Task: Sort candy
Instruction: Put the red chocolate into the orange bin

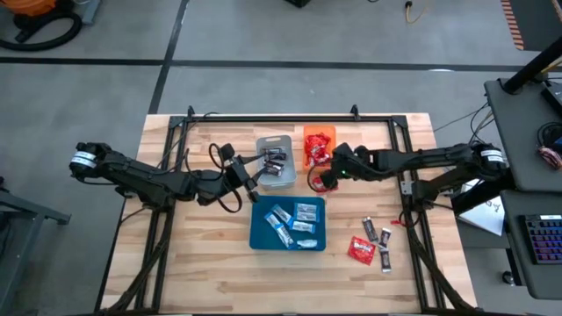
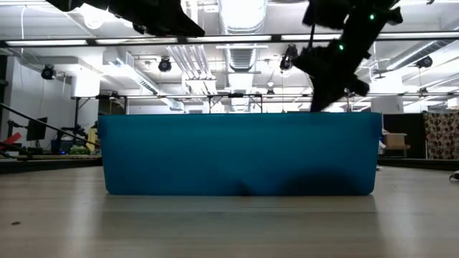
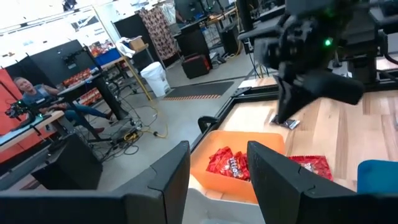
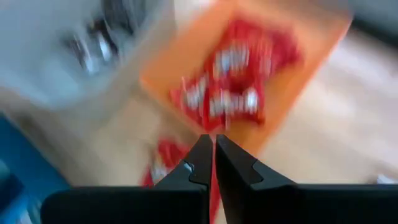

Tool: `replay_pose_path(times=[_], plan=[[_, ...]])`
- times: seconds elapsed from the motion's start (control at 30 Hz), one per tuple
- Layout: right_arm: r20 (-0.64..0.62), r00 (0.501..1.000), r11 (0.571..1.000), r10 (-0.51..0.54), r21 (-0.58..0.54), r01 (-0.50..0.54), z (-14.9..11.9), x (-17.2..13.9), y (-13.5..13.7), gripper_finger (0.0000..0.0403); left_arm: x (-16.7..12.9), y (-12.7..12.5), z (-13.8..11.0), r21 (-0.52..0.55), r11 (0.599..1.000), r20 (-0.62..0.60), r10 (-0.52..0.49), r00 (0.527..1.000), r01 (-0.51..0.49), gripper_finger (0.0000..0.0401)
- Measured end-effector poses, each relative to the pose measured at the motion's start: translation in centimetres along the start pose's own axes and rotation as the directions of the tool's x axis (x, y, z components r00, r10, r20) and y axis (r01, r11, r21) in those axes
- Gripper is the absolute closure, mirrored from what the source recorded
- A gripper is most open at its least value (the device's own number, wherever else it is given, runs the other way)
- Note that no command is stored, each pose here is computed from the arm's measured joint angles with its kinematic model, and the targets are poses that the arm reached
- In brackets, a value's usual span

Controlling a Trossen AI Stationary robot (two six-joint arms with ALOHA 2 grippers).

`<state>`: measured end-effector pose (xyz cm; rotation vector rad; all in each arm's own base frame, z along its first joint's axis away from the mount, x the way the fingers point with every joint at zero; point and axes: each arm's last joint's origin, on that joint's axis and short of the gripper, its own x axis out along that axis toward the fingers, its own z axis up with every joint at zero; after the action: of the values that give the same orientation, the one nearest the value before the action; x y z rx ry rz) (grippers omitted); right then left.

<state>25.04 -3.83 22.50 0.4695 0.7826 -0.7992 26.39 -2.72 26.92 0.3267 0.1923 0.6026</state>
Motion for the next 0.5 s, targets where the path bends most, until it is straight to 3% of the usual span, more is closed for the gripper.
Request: replay_pose_path(times=[0.13, 0.3, 0.5], plan=[[-0.145, 0.989, 1.0, 0.005, -0.021, -0.008, -1.3, 0.7, -0.6, 0.039, 0.0, 0.0, -0.1, 0.011, 1.0, -0.012, -0.002, 1.0, 0.002, 0.0257], [-0.176, 0.984, 1.0, 0.006, -0.007, -0.008, -4.4, 2.0, -1.2, 0.039, 0.0, -0.1, -0.4, -0.013, 1.0, -0.033, -0.007, 0.999, 0.007, 0.0257], [0.021, 0.988, 0.986, 0.152, 0.062, -0.153, -7.5, 5.0, -1.4, 0.039, 0.0, -0.1, -0.4, -0.02, 1.0, -0.033, -0.007, 0.999, 0.007, 0.0257]])
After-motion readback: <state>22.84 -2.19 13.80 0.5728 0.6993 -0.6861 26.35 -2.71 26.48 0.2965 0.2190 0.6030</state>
